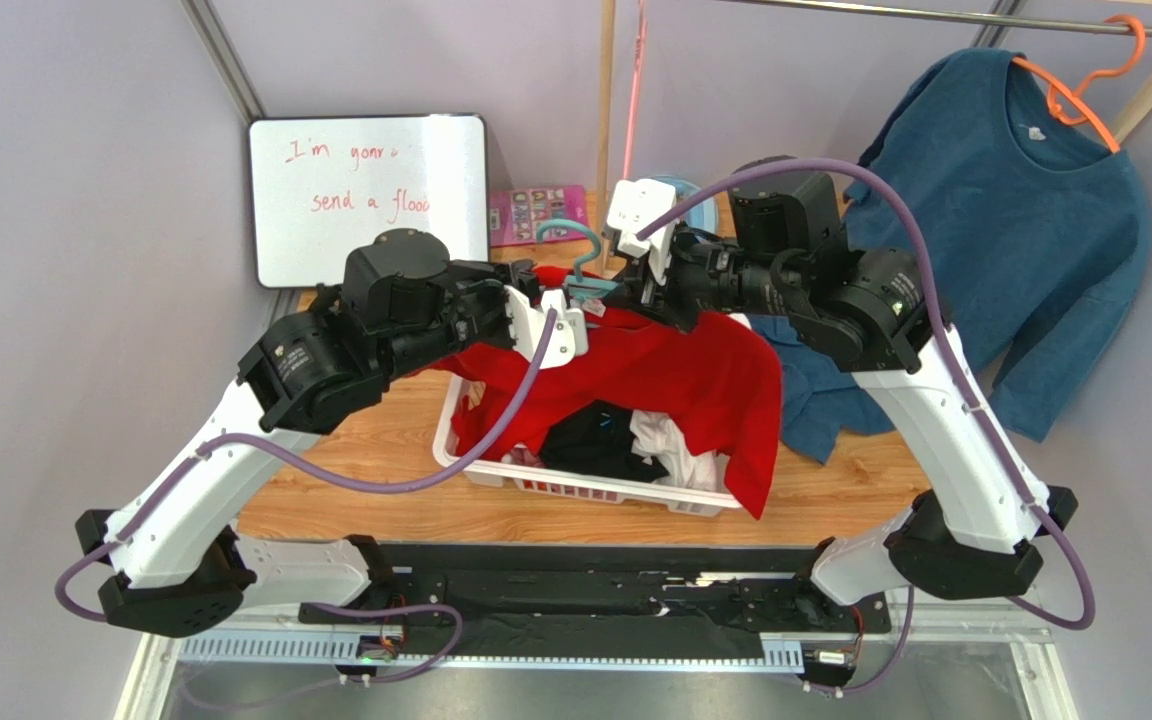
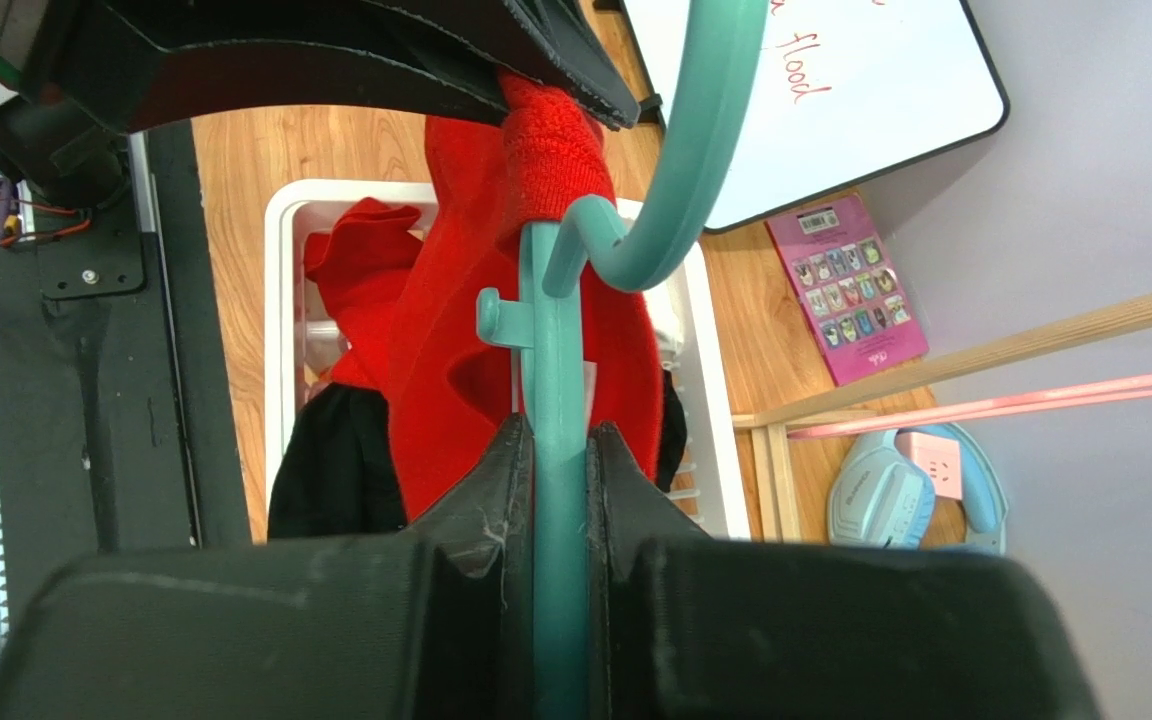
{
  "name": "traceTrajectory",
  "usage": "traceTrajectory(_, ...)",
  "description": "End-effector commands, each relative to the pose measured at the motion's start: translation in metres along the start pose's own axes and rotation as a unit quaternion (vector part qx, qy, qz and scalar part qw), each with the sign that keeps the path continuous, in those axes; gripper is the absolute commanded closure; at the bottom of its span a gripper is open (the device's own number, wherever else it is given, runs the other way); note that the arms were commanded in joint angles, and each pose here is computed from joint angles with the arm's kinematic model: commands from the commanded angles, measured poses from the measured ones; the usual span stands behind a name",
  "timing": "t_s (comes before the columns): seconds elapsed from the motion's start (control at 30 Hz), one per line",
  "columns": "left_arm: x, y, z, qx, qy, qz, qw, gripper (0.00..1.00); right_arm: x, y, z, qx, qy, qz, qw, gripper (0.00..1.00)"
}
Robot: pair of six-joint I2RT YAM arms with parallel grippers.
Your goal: Place the t-shirt on the hanger
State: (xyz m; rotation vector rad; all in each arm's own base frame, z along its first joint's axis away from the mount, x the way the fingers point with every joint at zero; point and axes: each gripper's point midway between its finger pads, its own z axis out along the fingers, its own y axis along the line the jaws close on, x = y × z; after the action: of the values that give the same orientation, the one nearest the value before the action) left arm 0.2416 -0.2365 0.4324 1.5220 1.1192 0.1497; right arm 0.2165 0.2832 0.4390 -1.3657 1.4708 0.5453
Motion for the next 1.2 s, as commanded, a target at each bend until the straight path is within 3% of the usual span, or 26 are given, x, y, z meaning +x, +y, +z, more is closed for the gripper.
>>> traceTrajectory(0.0,-0.012,0.009,-0.013,-0.021,-0.026,-0.043,0.999,1.00,-0.019,-0.011,-0.018,0.042,-0.033,-0.047,0.997,1.00)
traceTrajectory(0.17,0.002,-0.016,-0.024,0.019,-0.024,-0.143,0.989,0.81,-0.024,-0.003,-0.041,0.045,-0.059,-0.077,0.994,1.00)
traceTrajectory(0.3,0.011,-0.026,-0.034,0.049,-0.040,-0.227,0.972,0.78,-0.024,0.004,-0.055,0.046,-0.067,-0.085,0.993,1.00)
traceTrajectory(0.5,0.026,-0.032,-0.042,0.083,-0.036,-0.270,0.959,0.73,-0.022,0.011,-0.067,0.044,-0.068,-0.080,0.994,1.00)
traceTrajectory(0.57,0.029,-0.029,-0.048,0.078,-0.038,-0.275,0.958,0.62,-0.019,0.012,-0.069,0.045,-0.065,-0.079,0.994,1.00)
traceTrajectory(0.73,0.014,-0.022,-0.061,0.096,-0.081,-0.281,0.951,0.44,-0.020,0.011,-0.075,0.052,-0.069,-0.092,0.992,1.00)
traceTrajectory(0.87,0.000,-0.011,-0.072,0.094,-0.110,-0.286,0.947,0.29,-0.036,-0.007,-0.089,0.103,-0.083,-0.105,0.986,1.00)
traceTrajectory(1.03,-0.007,0.024,-0.077,0.029,-0.130,-0.316,0.939,0.06,-0.091,-0.039,-0.140,0.206,-0.154,-0.117,0.959,1.00)
traceTrajectory(1.17,0.001,0.045,-0.072,-0.028,-0.127,-0.351,0.927,0.01,-0.123,-0.052,-0.188,0.275,-0.209,-0.130,0.930,1.00)
